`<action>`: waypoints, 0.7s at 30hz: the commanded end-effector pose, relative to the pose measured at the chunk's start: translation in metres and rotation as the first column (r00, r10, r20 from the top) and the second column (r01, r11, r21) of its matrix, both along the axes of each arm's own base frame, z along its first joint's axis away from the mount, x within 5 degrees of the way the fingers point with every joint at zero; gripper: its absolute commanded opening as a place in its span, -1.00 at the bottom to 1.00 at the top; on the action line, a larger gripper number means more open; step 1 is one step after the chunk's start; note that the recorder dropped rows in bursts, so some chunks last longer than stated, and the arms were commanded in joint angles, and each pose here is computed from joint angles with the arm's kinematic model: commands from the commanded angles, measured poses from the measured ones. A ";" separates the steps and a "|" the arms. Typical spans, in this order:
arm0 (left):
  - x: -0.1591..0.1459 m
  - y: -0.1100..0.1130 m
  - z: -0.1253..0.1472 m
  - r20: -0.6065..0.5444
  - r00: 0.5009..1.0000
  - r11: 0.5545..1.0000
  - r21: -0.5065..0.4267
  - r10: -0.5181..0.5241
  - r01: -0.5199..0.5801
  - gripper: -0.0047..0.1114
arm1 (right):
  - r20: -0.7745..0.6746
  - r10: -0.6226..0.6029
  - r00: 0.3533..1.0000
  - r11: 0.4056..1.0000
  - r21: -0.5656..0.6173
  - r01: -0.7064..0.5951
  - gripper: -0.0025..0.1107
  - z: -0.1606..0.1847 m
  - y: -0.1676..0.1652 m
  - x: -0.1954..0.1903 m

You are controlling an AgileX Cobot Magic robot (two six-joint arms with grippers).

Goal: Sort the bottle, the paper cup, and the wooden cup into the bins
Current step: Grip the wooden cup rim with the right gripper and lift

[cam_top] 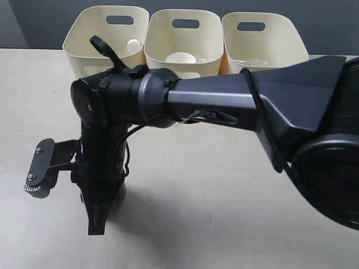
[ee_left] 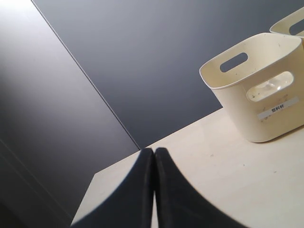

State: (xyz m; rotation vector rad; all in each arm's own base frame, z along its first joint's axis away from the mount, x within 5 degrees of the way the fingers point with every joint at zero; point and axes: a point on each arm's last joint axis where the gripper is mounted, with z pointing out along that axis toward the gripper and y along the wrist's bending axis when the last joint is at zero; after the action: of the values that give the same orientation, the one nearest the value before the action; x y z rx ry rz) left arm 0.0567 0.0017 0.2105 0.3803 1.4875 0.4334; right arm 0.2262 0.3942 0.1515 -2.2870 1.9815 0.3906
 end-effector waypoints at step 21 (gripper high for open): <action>0.000 0.000 0.000 0.009 1.000 1.000 -0.010 -0.003 0.003 -0.92 | 0.282 -0.136 0.950 0.980 0.179 0.088 -0.97 0.157 -0.063 0.015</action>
State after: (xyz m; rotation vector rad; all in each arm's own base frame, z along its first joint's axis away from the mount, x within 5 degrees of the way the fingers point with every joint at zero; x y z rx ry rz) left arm 0.0567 0.0017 0.2105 0.3803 1.4875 0.4334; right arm 0.2322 0.3499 0.2856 -2.0722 1.8258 0.2179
